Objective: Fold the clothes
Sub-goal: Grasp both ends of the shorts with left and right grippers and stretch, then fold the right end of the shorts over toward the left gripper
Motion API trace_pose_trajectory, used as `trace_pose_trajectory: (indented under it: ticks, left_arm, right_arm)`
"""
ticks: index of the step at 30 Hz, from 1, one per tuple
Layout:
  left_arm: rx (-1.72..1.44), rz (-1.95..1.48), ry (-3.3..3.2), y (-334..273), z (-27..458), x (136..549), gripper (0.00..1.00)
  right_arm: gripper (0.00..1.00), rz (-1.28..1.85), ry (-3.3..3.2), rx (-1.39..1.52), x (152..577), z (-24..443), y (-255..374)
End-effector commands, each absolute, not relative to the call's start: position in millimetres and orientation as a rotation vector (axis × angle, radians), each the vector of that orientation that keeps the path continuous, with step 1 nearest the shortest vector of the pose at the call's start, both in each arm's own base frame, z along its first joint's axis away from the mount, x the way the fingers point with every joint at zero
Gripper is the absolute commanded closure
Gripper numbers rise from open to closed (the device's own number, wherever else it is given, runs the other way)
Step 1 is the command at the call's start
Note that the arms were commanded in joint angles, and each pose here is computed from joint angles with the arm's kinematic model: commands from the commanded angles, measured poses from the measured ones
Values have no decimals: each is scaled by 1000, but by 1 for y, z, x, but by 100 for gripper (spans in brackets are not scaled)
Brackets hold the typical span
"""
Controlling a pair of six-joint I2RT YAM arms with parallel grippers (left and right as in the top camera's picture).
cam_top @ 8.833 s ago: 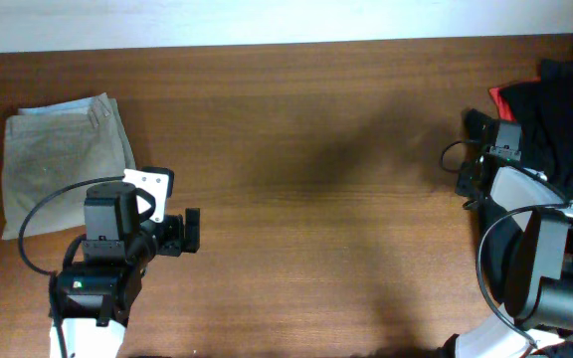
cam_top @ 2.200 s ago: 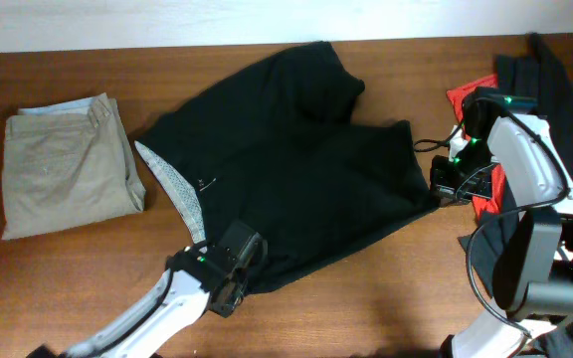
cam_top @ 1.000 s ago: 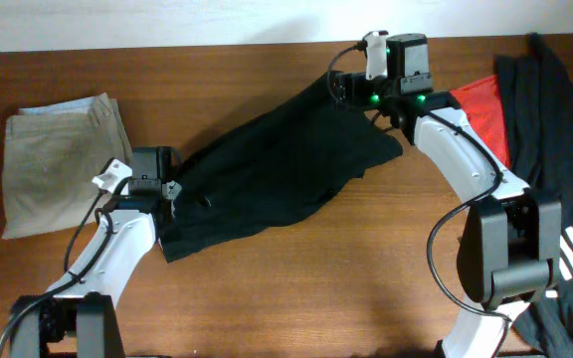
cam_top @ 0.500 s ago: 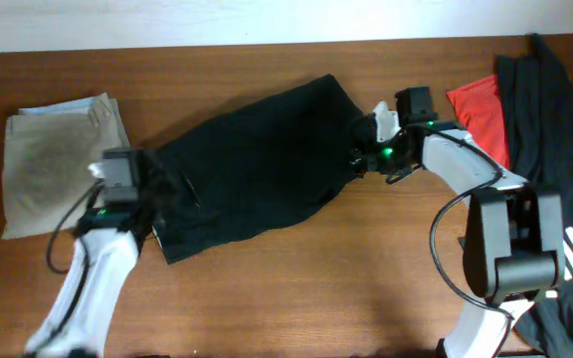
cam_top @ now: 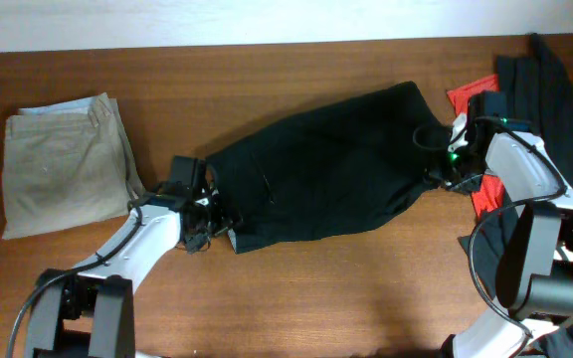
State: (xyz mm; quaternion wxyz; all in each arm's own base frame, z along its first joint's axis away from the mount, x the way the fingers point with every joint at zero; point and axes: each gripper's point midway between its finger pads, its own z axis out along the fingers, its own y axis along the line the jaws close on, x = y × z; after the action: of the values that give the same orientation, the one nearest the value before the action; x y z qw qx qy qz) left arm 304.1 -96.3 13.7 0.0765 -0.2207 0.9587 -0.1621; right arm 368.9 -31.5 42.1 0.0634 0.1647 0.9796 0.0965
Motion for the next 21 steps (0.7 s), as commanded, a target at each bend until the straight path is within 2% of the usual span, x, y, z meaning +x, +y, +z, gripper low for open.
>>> trace_pose_trajectory:
  ticks: [1, 4, 8, 9, 10, 11, 12, 13, 15, 17, 20, 21]
  left_arm:
    - [-658, -680, 2735, -101, 41, 330, 2]
    - [-742, -707, 2668, -102, 40, 345, 2]
    - [-850, -749, 2789, -119, -3, 331, 3]
    - [-825, -793, 2831, -135, -12, 325, 8]
    - [-799, -800, 2842, -145, -15, 324, 23]
    - [-754, -827, 2822, -153, -11, 329, 47]
    - [-714, -896, 2784, -160, -5, 337, 93]
    - [-717, -951, 2748, -158, 4, 344, 100]
    - [-665, -1021, 2735, -145, 25, 340, 99]
    - [-553, -979, 2717, -119, 63, 326, 100]
    - [-538, -924, 2605, -82, 125, 319, 99]
    - [-546, -916, 2556, -74, 151, 314, 99]
  right_arm:
    - [46, 250, 2909, 453, 366, 71, -34]
    - [45, 235, 2807, 395, 369, 109, -34]
    - [45, 236, 2810, 397, 364, 113, -33]
    - [45, 236, 2811, 396, 364, 113, -33]
    - [46, 236, 2811, 394, 364, 113, -33]
    - [49, 234, 2811, 380, 364, 113, -33]
    - [53, 230, 2812, 352, 365, 113, -33]
    - [67, 229, 2816, 301, 365, 113, -32]
    - [95, 414, 2779, 104, 369, 120, -7]
    - [96, 587, 2727, -105, 369, 129, 29]
    - [96, 626, 2731, -362, 362, 123, 83]
    - [96, 661, 2743, -516, 355, 111, 124]
